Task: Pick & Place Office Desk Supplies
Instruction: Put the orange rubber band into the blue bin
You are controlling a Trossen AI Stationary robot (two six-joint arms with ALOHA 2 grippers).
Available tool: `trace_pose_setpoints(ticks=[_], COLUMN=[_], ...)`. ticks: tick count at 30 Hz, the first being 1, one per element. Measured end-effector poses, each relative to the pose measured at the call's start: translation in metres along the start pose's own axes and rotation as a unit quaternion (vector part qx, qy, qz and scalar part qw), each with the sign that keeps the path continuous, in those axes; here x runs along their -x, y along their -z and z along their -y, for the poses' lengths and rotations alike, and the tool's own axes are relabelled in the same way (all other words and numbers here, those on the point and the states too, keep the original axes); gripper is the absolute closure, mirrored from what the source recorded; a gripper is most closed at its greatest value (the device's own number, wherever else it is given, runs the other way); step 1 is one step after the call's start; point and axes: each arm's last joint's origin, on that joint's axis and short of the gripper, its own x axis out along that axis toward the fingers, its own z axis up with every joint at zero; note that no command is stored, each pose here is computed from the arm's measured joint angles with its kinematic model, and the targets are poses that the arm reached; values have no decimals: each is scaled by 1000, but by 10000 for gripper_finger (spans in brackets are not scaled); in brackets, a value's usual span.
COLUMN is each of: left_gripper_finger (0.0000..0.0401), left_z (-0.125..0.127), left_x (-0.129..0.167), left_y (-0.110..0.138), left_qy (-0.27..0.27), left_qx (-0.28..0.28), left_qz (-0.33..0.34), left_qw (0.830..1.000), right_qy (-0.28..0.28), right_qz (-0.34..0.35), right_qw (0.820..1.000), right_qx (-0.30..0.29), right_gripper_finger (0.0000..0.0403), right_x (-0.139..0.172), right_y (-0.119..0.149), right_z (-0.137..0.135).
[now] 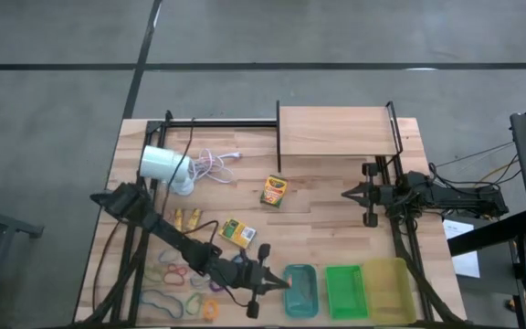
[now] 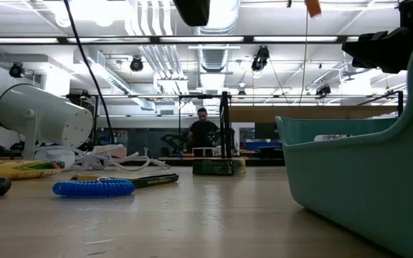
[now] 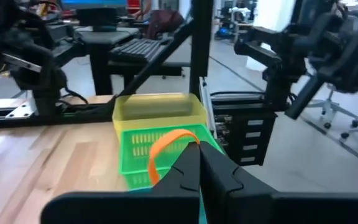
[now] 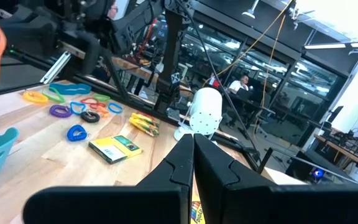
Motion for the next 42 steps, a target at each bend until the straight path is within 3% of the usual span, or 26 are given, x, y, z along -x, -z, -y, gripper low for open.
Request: trace_pose_setpoints(ticks=[15,33,42], left_gripper_finger=[400,400,388], left_z=[-12,-25,-26], left_x=[-38,-34,-33], left_y=[28,57,59], left_qy=[8,-29,-34], left_qx=[-11,57,67], left_qz=[-35,-179,-192], left_qw=[999,982,979], right_qy=[-3,-2,-3], right_qz=[-7,-7,-7], right_qw=[1000,1000,1000], right_qx=[-1,-1,-1], right_gripper_finger=[394,394,394], right_x=[0,0,0], right_y=[1,1,1], right_z=[-1,0,-1])
